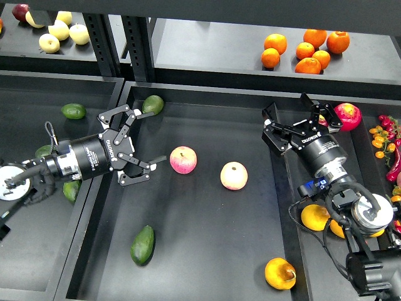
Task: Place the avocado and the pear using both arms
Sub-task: 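Swing the left gripper over toward the bin of green avocados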
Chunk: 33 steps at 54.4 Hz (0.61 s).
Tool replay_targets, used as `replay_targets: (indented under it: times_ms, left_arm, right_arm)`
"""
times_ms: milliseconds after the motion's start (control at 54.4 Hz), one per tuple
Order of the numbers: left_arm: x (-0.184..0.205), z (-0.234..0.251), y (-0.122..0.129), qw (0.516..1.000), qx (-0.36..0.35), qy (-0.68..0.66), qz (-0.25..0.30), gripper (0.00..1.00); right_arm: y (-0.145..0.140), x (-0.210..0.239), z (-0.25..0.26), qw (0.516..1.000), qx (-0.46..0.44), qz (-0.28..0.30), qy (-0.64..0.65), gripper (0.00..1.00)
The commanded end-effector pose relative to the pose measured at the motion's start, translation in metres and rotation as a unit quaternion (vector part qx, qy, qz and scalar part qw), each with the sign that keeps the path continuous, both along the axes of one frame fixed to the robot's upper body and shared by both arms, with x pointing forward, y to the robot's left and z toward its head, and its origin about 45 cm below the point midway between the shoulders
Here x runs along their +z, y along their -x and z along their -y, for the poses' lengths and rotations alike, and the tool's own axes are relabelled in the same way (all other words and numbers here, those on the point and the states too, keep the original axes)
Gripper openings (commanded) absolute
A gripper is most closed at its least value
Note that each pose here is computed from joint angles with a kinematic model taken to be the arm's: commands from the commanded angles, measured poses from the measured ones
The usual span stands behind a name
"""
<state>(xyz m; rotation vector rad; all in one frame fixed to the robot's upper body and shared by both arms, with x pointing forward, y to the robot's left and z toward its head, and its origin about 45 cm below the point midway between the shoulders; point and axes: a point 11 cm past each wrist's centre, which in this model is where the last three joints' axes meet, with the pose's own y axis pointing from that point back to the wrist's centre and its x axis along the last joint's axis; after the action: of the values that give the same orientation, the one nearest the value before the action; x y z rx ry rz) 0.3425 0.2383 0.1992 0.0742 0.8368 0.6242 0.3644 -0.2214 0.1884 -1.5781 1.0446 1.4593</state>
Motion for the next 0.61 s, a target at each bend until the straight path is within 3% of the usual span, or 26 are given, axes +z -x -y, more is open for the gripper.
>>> replay_targets:
  times_ms: [0, 349, 588]
  left_arm:
    - [0.006, 0.0, -0.003, 0.998, -0.037, -0.047, 0.011, 1.0]
    - [0.011, -0.007, -0.015, 0.959, -0.14, -0.242, 0.045, 1.0]
    - [0.007, -0.009, -0.019, 0.899, -0.22, -0.371, 0.07, 1.0]
  right_arm:
    - [-0.002, 0.001, 0.003, 1.0, -0.005, -0.003, 0.001, 1.0]
    - [-0.011, 0.008, 0.008, 1.0, -0.015, -0.016, 0.002, 1.0]
    - [-0.02, 0.017, 0.005, 1.0, -0.012, -0.019, 0.007, 1.0]
